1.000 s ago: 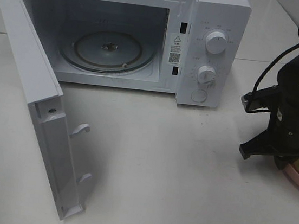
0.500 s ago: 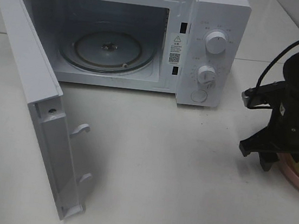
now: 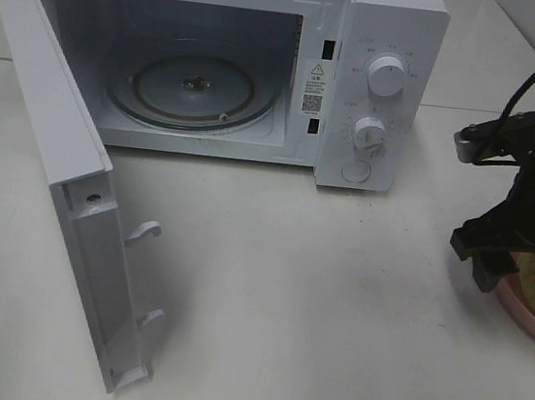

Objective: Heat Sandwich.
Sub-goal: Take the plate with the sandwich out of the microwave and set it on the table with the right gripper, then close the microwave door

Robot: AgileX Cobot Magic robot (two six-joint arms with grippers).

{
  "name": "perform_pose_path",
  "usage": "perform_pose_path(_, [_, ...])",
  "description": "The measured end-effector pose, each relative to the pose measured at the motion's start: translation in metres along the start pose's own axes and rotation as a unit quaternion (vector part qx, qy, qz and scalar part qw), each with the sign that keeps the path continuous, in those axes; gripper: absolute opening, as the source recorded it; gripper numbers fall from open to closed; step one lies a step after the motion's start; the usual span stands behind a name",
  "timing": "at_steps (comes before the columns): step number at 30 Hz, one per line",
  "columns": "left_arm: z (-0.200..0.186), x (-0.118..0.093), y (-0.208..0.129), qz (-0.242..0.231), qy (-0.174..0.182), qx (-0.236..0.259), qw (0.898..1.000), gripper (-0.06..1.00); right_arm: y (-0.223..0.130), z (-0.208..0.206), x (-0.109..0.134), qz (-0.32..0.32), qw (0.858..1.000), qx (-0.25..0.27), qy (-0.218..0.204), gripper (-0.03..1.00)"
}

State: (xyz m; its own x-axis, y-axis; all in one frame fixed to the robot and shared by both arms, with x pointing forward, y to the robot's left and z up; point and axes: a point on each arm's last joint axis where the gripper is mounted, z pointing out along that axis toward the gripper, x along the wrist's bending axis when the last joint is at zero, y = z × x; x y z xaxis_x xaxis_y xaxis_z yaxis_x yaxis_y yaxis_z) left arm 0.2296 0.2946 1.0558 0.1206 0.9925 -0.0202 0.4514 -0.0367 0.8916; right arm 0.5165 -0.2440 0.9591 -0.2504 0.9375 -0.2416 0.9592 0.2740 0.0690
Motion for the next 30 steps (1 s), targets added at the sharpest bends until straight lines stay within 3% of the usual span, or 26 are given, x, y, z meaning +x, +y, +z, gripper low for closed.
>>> perform_pose_path(7, [0.0,0.0,0.0,0.0,0.0,0.0,1.0,0.97,-0.011,-0.03,-0.005,0.022,0.999,-0.03,0.015,0.8])
perform_pose_path(15, [0.0,0.0,0.0,0.0,0.0,0.0,1.0,0.97,-0.032,-0.082,-0.011,0.042,0.991,-0.115,0.052,0.77])
perform_pose_path(30, [0.0,0.0,0.0,0.0,0.0,0.0,1.0,0.97,-0.076,-0.131,-0.019,0.058,0.981,-0.172,0.071,0.77])
